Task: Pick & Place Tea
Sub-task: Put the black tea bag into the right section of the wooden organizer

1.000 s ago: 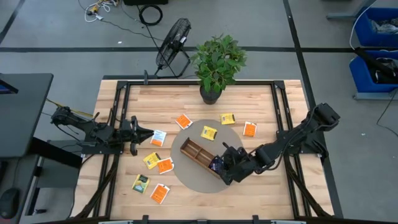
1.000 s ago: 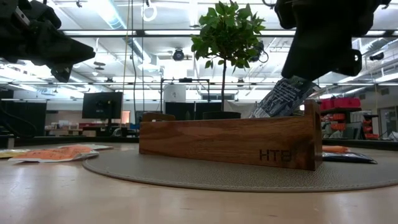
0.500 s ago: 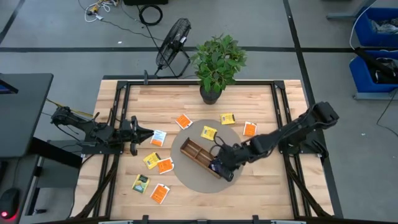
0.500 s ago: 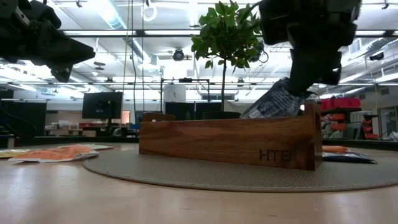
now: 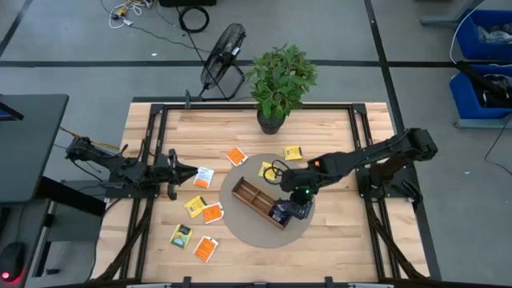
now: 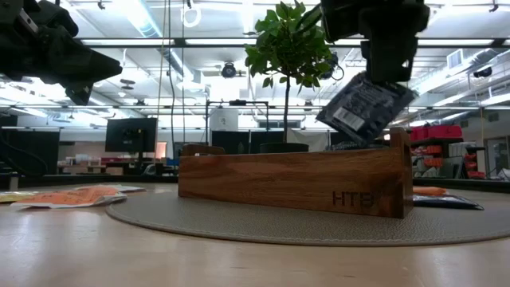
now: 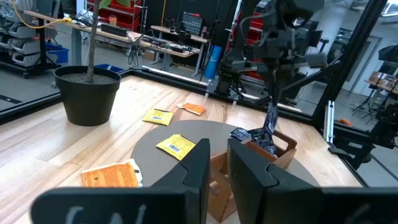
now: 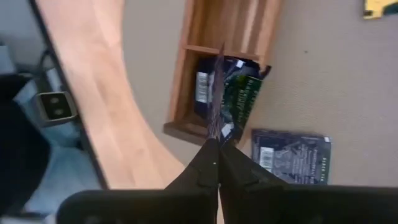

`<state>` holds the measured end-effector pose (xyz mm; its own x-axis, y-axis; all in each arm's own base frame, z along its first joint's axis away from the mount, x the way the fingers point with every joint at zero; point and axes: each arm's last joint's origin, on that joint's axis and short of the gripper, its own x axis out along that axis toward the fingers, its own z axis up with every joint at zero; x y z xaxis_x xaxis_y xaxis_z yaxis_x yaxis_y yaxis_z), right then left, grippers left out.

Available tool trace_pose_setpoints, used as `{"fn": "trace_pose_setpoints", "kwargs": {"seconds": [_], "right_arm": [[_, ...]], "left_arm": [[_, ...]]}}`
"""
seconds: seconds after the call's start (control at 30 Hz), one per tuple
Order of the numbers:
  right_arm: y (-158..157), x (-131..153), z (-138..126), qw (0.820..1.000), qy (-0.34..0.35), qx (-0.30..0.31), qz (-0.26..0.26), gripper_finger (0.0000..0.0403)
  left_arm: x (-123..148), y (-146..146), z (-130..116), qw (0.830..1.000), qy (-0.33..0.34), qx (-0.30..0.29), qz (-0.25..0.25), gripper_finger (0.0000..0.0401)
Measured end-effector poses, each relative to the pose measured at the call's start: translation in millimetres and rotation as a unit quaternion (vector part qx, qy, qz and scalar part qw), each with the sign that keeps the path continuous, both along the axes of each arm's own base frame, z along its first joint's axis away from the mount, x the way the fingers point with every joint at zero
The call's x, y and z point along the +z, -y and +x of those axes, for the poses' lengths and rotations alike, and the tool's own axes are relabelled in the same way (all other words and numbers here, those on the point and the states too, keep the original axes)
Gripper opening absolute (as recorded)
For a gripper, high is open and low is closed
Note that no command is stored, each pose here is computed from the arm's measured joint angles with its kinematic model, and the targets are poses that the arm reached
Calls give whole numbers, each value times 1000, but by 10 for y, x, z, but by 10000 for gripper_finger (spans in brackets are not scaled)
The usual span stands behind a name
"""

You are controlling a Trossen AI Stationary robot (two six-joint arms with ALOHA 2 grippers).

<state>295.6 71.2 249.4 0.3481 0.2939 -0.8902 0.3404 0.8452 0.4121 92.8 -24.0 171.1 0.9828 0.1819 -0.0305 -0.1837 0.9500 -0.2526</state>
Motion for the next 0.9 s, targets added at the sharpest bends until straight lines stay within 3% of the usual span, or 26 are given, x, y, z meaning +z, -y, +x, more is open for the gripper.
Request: {"fn": "trace_pose_setpoints", "kwargs": {"seconds": [0.3, 0.5, 0.7, 0.9], "right_arm": [[347, 37, 216, 995, -14, 31, 92, 0], [303, 64, 392, 989, -89, 83, 83, 0], [277, 59, 624, 985, -101, 113, 85, 0], [247, -90, 696, 976, -152, 123, 93, 0]], "left_arm": [[0, 0, 0, 1000, 0, 0, 0, 58], [0, 0, 0, 1000, -1, 0, 5, 58], [-1, 0, 0, 1000, -1, 0, 6, 58], [-1, 0, 0, 1000, -2, 0, 6, 58]]}}
